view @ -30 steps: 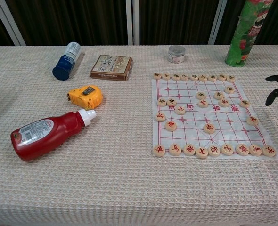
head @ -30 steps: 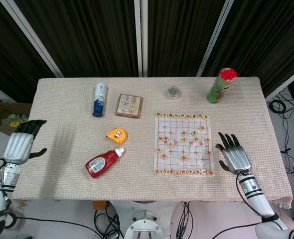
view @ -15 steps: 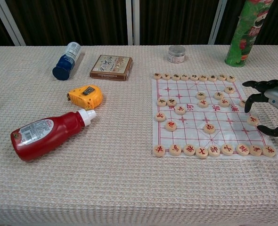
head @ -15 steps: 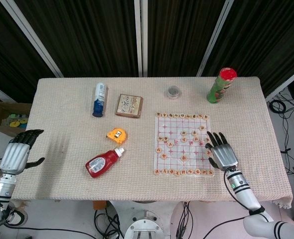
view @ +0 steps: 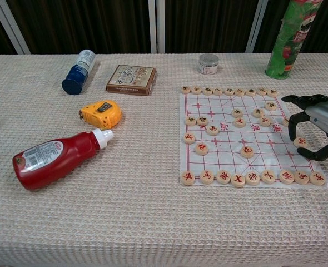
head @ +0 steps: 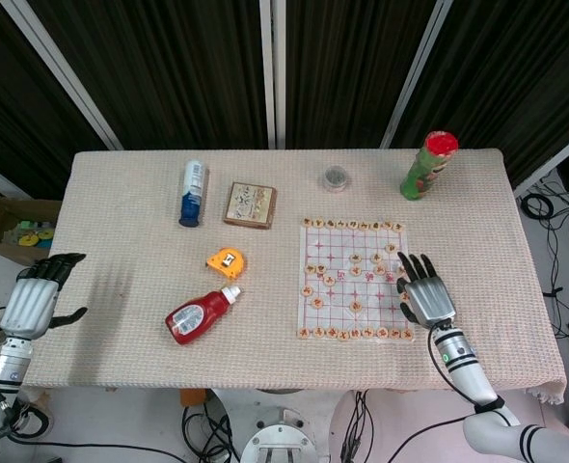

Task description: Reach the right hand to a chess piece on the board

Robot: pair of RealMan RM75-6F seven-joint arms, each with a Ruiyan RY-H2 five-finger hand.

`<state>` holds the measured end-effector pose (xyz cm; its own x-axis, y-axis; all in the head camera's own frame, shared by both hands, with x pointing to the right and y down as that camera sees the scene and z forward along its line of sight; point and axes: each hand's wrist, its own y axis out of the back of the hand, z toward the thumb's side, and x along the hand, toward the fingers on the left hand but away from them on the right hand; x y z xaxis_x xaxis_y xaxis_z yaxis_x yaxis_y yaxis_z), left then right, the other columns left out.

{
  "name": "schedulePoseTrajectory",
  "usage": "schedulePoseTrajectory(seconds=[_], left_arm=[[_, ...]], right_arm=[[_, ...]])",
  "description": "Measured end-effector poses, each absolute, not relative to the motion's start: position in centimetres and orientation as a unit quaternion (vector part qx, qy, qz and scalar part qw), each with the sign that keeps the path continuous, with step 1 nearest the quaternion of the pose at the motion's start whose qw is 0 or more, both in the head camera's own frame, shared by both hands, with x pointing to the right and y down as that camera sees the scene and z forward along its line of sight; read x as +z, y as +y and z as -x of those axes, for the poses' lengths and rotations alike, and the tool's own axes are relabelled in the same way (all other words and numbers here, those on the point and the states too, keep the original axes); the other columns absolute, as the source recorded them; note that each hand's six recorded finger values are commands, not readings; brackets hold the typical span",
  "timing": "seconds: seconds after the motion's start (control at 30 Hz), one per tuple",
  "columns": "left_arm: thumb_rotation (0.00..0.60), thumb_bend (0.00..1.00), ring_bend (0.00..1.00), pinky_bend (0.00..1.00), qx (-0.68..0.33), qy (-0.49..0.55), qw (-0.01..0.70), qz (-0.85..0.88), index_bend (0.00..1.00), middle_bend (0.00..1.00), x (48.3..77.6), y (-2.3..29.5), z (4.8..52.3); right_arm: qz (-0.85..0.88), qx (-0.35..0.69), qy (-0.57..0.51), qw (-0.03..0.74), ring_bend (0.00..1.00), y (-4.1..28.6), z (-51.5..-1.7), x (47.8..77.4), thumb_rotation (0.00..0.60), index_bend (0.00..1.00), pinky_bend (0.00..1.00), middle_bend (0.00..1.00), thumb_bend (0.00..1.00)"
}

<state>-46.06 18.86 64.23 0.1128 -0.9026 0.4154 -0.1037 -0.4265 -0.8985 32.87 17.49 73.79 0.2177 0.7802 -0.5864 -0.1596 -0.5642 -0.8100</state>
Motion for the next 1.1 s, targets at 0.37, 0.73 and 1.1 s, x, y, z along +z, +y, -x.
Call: schedulePoseTrajectory(seconds=[0.37,0.73,1.1], left_arm=[[0.6,0.16,0.13,0.19,-0.541,0.387,0.363,0.653,0.16,0.16,64.2,18.9,45.9],[0.6,0.16,0.13,0.19,-0.541,0.39,0.353,0.656,0.16,0.16,64.1,18.9,46.1],[0.6,0.16,0.13,0.19,-0.542,0.386,0.352,0.658,0.16,0.16,64.4,18.8,46.0]], right_arm=[[0.66,0.58,-0.248,0.407,0.0,15.9,-33.1,73.3,0.6,0.57,0.0,0.0,0.34],[0.663,0.59,-0.248,0.388,0.0,14.9,-32.8,74.5,0.6,0.57,0.0,0.0,0.34],[0.66,0.591,-0.246,0.393,0.0,14.8,-32.6,74.9,0.6,0.49,0.0,0.0,0.34]])
